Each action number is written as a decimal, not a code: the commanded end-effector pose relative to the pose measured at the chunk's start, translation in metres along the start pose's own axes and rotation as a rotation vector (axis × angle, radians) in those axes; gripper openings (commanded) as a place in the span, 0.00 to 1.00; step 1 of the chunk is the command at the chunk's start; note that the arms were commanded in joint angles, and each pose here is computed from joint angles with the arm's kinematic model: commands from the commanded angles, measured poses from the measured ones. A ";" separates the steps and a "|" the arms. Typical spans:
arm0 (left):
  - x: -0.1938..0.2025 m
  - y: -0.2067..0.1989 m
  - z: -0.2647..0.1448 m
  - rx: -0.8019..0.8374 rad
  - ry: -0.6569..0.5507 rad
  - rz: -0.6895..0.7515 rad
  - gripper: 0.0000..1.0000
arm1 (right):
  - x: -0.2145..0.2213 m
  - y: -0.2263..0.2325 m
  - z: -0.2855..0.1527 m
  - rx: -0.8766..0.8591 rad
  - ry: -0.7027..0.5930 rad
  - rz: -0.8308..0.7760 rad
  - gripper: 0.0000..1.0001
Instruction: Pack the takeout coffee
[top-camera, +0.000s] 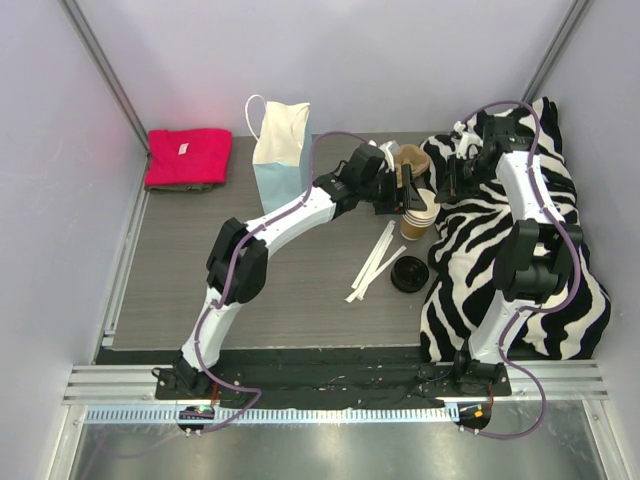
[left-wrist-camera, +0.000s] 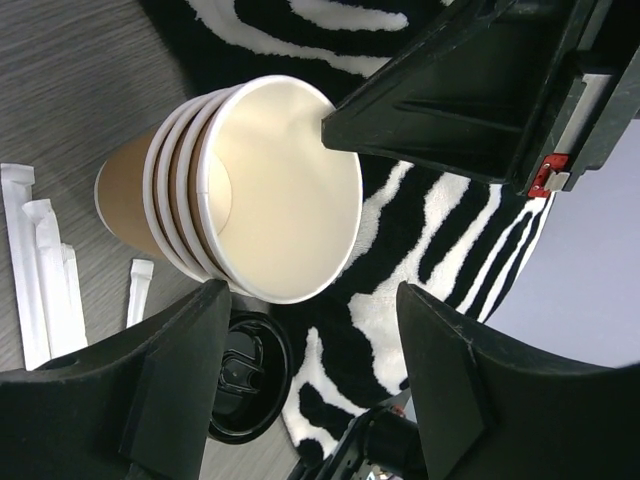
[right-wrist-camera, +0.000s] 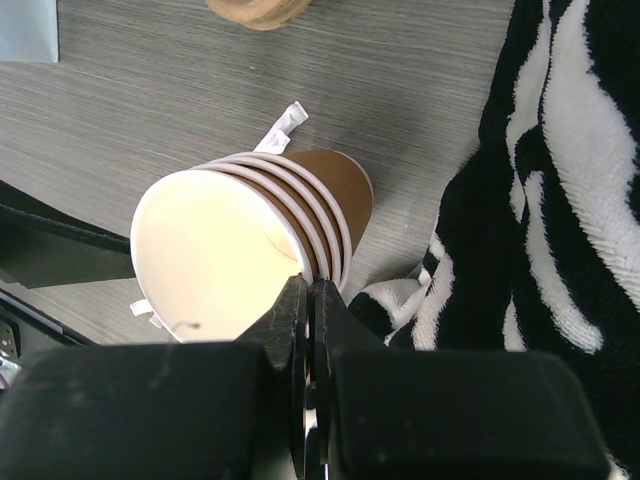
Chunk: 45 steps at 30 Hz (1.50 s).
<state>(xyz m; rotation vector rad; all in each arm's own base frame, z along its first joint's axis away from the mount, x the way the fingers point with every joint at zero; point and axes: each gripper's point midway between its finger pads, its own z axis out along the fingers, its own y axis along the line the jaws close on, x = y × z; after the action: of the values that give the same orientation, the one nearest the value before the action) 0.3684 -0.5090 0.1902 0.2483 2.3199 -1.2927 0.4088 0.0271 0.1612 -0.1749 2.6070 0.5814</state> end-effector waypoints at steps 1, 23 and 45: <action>-0.024 -0.030 -0.006 0.103 -0.064 0.021 0.70 | -0.011 0.013 -0.017 -0.015 -0.069 -0.041 0.01; -0.018 0.000 0.015 0.072 -0.042 -0.023 0.60 | -0.011 0.025 -0.024 -0.165 -0.077 0.030 0.01; -0.063 -0.093 -0.068 0.217 -0.159 0.191 0.80 | -0.067 0.055 -0.112 -0.109 -0.278 -0.110 0.01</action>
<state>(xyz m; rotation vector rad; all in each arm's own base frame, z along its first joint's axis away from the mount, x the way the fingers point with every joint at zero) 0.3812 -0.5088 0.2298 0.3100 2.1855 -1.3587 0.4215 0.0235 0.2422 -0.1894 2.4198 0.6871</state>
